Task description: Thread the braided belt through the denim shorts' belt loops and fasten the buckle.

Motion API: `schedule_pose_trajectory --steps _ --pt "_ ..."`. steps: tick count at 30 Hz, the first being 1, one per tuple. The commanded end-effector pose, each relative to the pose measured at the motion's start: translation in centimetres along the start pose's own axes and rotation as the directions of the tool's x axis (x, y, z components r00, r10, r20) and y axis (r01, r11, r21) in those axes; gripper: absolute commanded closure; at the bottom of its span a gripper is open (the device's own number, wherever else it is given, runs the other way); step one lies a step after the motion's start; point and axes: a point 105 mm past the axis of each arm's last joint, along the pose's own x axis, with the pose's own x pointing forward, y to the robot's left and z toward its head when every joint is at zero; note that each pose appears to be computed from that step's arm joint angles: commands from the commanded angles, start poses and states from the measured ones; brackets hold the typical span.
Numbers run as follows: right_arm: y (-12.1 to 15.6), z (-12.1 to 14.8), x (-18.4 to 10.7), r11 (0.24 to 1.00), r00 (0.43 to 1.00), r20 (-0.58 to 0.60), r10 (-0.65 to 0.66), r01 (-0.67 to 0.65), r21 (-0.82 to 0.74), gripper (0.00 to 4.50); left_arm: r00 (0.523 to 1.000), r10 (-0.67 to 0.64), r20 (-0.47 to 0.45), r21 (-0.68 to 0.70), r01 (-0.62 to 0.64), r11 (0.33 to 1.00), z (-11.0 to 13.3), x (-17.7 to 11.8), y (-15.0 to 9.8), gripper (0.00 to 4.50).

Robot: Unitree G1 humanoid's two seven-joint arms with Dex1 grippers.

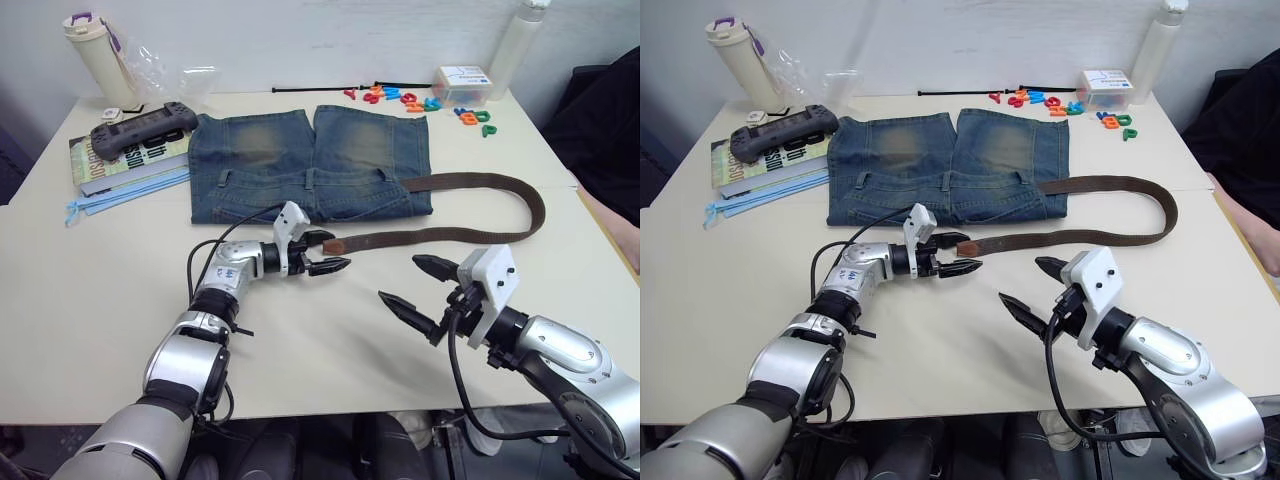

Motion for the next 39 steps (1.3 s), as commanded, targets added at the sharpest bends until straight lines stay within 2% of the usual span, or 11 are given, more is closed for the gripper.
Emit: schedule_pose_trajectory --steps 1,8,9,12,16,18,21,24,28,34,39 --pt "0.4 1.3 -0.3 0.999 0.999 0.048 0.000 0.002 -0.032 0.00 1.000 -0.026 0.004 -0.008 0.026 1.000 -0.1 -0.2 -0.2 0.95" --pt "0.2 1.3 -0.1 0.999 0.999 0.049 0.003 -0.001 -0.035 0.00 0.999 -0.047 0.010 0.010 0.047 0.999 0.1 -0.3 -0.5 4.29" --pt "0.1 1.3 -0.1 0.999 0.999 0.049 0.003 -0.001 -0.036 0.00 0.999 -0.050 0.010 0.014 0.050 0.999 0.1 -0.2 -0.6 4.43" --pt "0.0 1.3 0.0 0.999 0.999 0.048 0.000 0.002 -0.035 0.00 0.998 -0.055 0.026 0.018 0.054 0.998 0.5 -0.4 -0.6 4.43" --pt "-0.1 1.0 -0.1 1.000 0.998 0.049 -0.024 0.025 -0.010 0.00 0.991 -0.076 0.108 -0.009 0.078 0.997 2.3 -1.0 -1.1 4.43" --pt "-0.2 0.6 -0.1 0.998 0.998 0.046 -0.049 0.047 0.053 0.00 0.978 -0.097 0.185 -0.059 0.110 0.992 3.8 -1.7 -1.8 4.43" --pt "1.1 0.2 0.2 0.975 0.997 0.081 -0.021 0.003 0.222 0.00 0.957 -0.114 0.268 -0.137 0.155 0.978 5.4 -2.9 -3.4 4.43" --pt "2.5 0.0 0.7 0.914 0.992 0.126 0.022 -0.071 0.400 0.00 0.940 -0.121 0.319 -0.207 0.193 0.959 6.6 -4.1 -5.1 4.43" --pt "3.3 2.3 1.6 0.770 0.950 0.309 0.038 -0.225 0.596 0.00 0.936 -0.121 0.330 -0.257 0.213 0.943 6.9 -4.9 -6.5 4.43" --pt "1.4 3.4 3.4 0.636 0.927 0.375 0.003 -0.291 0.715 0.00 0.936 -0.131 0.326 -0.276 0.227 0.934 6.9 -5.0 -7.5 4.43" --pt "0.4 3.1 4.2 0.593 0.926 0.378 -0.004 -0.303 0.747 0.00 0.928 -0.165 0.335 -0.273 0.264 0.925 7.3 -5.1 -8.4 4.43"
